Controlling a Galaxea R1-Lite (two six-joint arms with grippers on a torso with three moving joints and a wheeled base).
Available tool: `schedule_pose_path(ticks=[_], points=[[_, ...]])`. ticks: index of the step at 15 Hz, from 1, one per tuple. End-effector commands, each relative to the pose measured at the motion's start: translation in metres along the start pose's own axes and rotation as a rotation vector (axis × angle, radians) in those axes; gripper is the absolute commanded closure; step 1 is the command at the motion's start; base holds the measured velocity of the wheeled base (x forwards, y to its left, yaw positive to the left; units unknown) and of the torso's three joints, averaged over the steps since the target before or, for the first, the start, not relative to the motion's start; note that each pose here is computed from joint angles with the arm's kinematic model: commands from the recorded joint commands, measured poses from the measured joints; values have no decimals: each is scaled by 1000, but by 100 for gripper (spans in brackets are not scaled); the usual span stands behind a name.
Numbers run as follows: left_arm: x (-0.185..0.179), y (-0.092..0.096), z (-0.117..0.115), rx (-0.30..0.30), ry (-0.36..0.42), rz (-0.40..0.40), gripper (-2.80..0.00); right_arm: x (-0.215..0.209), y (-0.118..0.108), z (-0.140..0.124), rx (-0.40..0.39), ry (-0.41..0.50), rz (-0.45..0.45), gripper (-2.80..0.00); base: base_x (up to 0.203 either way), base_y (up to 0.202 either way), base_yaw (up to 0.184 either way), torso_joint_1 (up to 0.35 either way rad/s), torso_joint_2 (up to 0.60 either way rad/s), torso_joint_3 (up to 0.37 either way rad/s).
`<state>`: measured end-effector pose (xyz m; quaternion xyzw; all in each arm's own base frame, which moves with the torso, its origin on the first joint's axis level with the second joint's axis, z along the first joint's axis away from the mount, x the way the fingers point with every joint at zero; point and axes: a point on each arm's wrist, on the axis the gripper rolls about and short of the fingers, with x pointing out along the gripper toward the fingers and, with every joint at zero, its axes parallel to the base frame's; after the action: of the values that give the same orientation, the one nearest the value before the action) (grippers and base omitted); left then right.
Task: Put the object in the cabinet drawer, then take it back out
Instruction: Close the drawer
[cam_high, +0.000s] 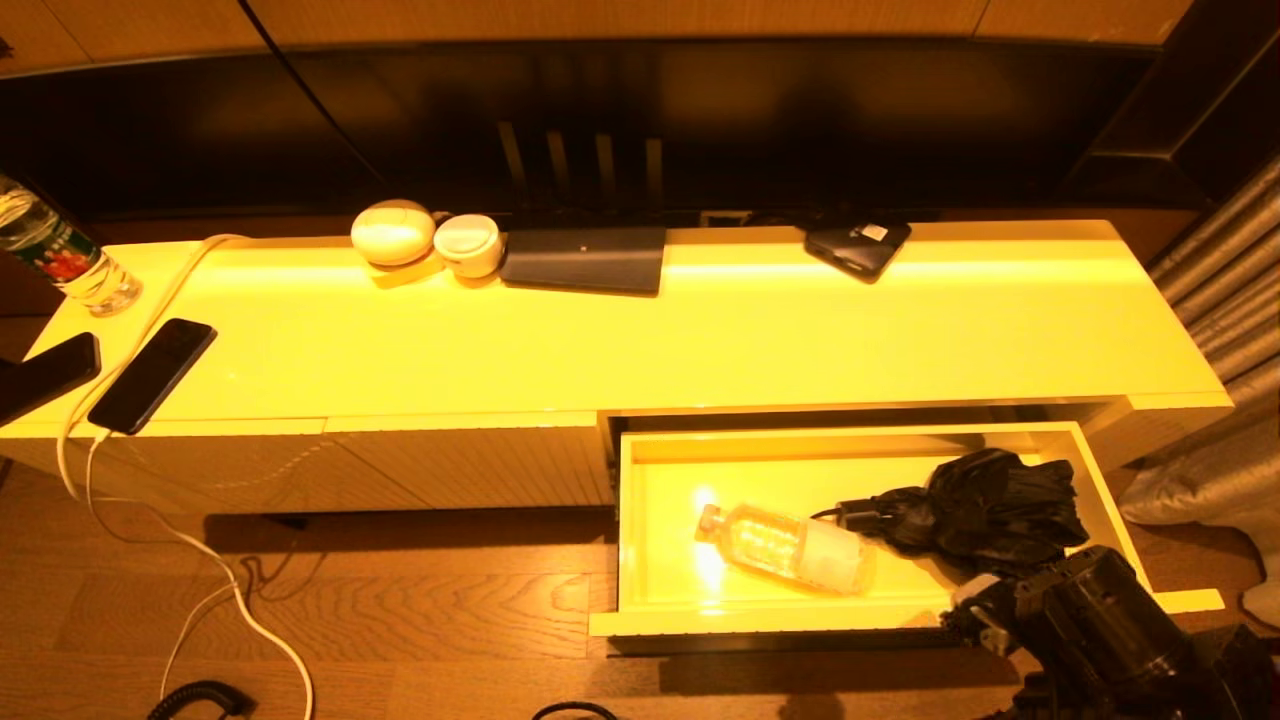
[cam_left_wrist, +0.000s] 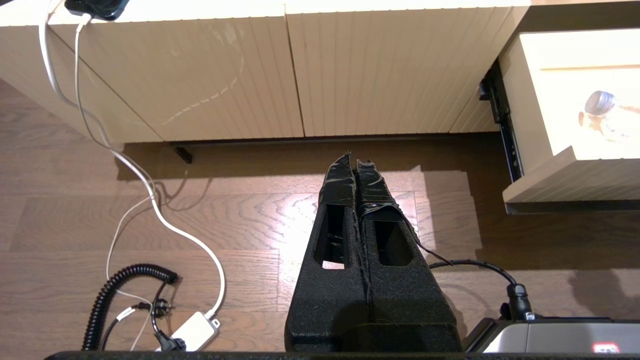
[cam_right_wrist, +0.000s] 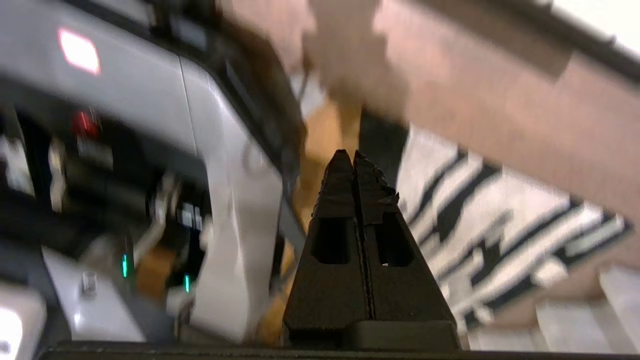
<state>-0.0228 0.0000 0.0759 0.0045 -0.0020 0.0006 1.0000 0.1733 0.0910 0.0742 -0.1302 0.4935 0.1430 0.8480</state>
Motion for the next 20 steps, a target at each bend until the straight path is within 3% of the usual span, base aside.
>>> schedule_pose_path(ticks=[1,4,9,20], points=[[0,0,0,0,1,0,0,9,1,1,2,-23,-2,0,0,0,0,0,0,0],[0,0,0,0,1,0,0,17,3,8,15,-122,1,0,0,0,0,0,0,0],[0,0,0,0,1,-1,0,22,4,25,37,-362,15,0,0,0,0,0,0,0],[0,0,0,0,1,0,0,36,4,47,-63,-560,-62,0,0,0,0,0,0,0]])
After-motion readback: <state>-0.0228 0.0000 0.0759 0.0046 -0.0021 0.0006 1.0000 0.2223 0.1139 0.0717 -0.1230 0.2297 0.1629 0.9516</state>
